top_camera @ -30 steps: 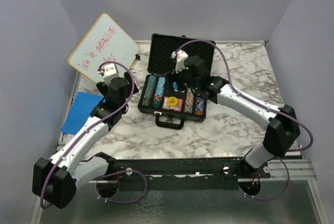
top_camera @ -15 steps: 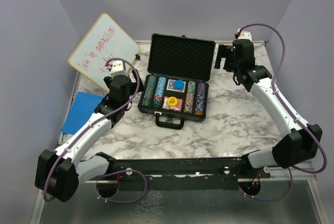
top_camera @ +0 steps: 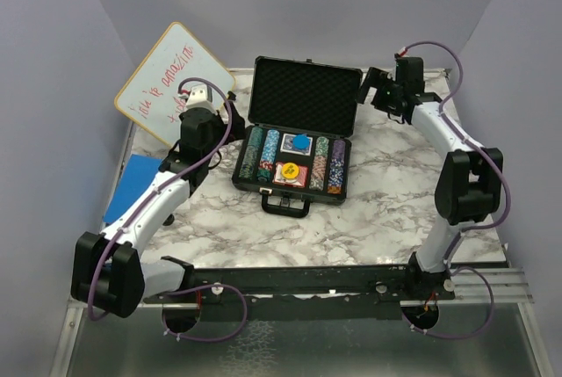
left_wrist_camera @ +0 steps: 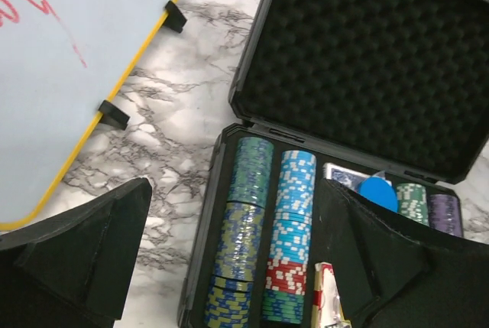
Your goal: Pack up texas hold em set
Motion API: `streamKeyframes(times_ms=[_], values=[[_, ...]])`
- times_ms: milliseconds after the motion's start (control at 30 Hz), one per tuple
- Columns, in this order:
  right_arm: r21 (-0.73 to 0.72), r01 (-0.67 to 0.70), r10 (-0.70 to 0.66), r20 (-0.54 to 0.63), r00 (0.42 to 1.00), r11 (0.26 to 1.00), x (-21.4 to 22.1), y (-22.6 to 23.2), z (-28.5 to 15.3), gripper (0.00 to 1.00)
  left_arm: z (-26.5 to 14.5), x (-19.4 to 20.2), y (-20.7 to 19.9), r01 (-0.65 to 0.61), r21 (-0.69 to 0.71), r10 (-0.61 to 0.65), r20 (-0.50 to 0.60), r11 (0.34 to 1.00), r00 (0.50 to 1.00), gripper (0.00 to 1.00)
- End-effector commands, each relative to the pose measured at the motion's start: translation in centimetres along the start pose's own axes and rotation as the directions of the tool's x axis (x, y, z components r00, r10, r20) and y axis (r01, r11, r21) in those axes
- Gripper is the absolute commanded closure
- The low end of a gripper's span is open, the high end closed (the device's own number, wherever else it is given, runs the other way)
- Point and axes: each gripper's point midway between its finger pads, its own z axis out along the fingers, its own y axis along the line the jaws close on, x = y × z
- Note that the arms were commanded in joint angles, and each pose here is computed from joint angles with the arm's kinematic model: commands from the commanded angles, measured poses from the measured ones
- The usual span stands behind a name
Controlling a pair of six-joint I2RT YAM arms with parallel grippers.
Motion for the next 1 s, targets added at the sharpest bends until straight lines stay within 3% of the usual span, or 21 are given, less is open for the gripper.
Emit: streamKeyframes(times_ms=[0, 233, 467, 667, 967], values=[[-0.218, -0.060, 0.075, 0.064, 0.995, 0.974, -3.0, 4.3, 2.1, 0.00, 0.6, -1.6, -2.4, 0.048, 0.103, -0.047, -0.007, 0.994, 0.999, 0.01], [-0.247, -0.045, 0.050, 0.014, 0.999, 0.968, -2.8, 4.5, 7.1, 0.00, 2.1, -2.9, -3.7, 0.055, 0.127, -0.050, -0.037, 0.990, 0.998, 0.01], [-0.310, -0.044, 0.050, 0.013, 0.999, 0.950, -2.7, 5.4, 8.3, 0.02, 2.8, -3.9, -4.2, 0.056, 0.135, -0.053, -0.029, 0.989, 0.998, 0.01], [-0.498, 0.014, -0.011, 0.008, 1.000, 0.867, -2.1, 8.5, 6.2, 0.06, 2.5, -4.4, -4.4, 0.059, 0.140, -0.055, -0.031, 0.988, 0.998, 0.01], [-0.652, 0.139, -0.088, 0.111, 0.990, 0.746, -1.5, 11.4, 1.2, 0.09, 1.6, -6.8, -4.5, 0.033, 0.141, -0.037, 0.030, 0.990, 0.999, 0.01]])
